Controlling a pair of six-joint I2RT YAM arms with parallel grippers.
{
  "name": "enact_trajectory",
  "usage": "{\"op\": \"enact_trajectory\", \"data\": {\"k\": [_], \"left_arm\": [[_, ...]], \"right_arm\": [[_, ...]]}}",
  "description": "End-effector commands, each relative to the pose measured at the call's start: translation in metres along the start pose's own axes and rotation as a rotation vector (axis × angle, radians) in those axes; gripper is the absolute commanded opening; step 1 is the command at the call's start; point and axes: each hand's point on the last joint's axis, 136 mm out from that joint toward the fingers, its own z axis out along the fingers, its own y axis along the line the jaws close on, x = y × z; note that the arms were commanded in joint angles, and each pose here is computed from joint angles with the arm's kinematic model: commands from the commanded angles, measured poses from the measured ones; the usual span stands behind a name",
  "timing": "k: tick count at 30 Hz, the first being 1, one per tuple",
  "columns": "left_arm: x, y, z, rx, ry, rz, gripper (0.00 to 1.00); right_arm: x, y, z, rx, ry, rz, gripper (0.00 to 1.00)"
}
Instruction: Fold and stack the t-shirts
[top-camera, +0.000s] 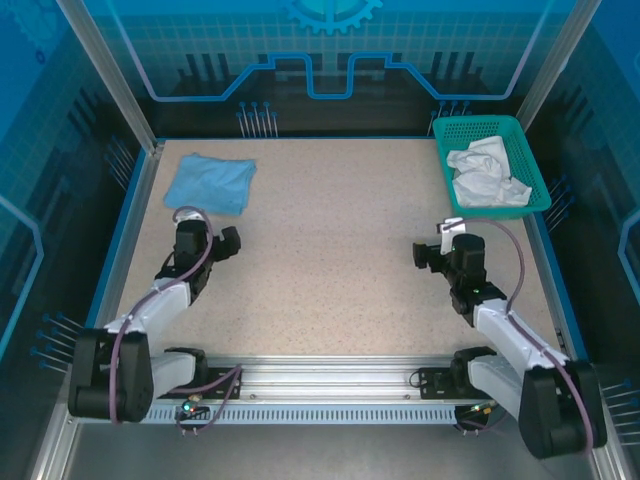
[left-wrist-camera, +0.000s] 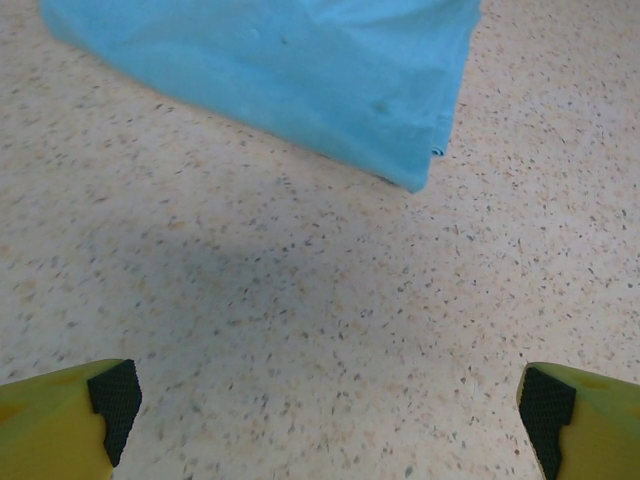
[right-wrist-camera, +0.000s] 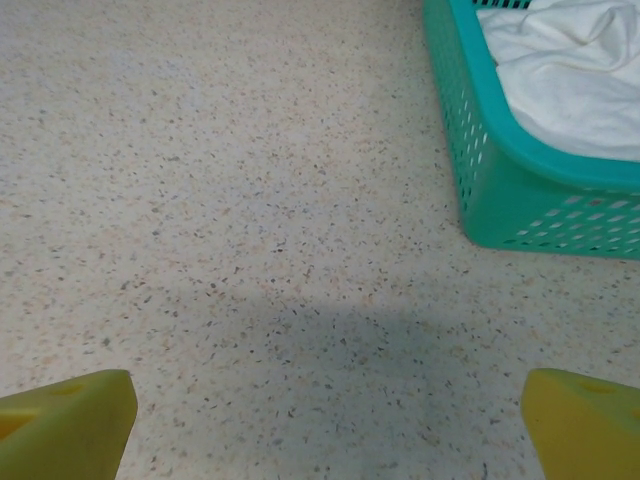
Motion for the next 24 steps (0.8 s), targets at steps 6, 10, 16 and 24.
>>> {"op": "enact_trajectory", "data": {"k": [6, 10, 16, 24], "left_arm": [[-0.023, -0.035, 0.027, 0.18, -0.145, 0.099, 0.99], [-0.02, -0.039, 0.027, 0.204, -0.133, 0.114, 0.99], [-0.02, -0.046, 0.009, 0.243, -0.221, 0.146, 0.99], [-0.02, -0.041, 0.008, 0.182, -0.245, 0.148, 0.99]], "right_arm": [[-0.029, 0.011, 0.023, -0.054, -0.159, -0.022, 1.0], [-0.039, 0.015, 0.022, -0.07, -0.27, -0.047, 1.0], [-0.032, 0.029, 0.033, -0.105, -0.292, -0.109, 1.0], [-0.022, 0.03, 0.041, -0.095, -0.299, -0.114, 1.0]]}}
